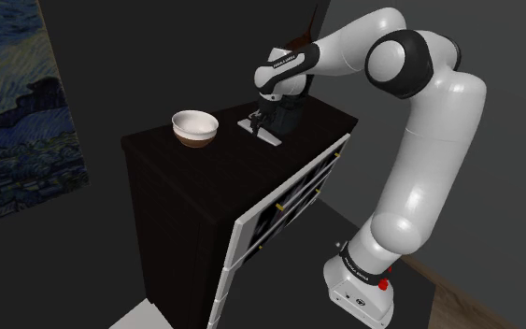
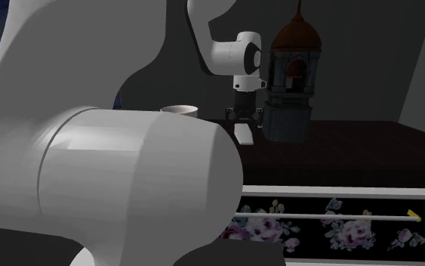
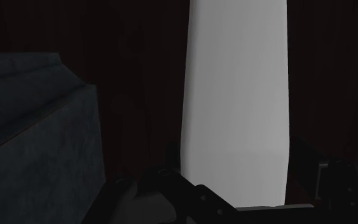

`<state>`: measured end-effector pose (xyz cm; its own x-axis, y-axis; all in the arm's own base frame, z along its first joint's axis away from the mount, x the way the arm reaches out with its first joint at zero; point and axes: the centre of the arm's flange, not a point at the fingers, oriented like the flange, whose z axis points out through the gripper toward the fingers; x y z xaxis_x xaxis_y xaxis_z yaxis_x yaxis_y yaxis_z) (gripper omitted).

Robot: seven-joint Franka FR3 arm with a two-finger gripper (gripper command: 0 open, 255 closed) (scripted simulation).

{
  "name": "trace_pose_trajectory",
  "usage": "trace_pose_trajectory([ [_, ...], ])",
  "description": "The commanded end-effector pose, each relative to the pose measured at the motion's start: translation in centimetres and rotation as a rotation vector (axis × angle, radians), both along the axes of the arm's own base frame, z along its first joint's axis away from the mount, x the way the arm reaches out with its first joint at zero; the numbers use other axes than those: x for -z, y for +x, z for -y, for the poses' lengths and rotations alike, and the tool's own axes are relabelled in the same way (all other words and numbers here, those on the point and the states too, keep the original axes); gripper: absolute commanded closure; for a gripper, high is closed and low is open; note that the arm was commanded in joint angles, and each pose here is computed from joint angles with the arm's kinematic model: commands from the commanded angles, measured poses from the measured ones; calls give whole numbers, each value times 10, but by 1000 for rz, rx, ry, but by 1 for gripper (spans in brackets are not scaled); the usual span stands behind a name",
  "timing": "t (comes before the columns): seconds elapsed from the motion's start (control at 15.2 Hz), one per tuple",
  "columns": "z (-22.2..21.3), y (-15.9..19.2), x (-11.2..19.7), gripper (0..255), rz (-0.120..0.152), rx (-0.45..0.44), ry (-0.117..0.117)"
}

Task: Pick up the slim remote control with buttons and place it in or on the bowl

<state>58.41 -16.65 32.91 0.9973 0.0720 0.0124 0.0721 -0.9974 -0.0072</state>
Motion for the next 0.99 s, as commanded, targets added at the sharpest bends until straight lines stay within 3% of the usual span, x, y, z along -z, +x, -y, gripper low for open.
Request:
trace_pose_trajectory([
  [0.0,3,-1,2,255,-5,6,1],
  [0.2,4,-1,2,255,-5,6,0],
  [0.92,4,-1,-56,255,-5,6,0],
])
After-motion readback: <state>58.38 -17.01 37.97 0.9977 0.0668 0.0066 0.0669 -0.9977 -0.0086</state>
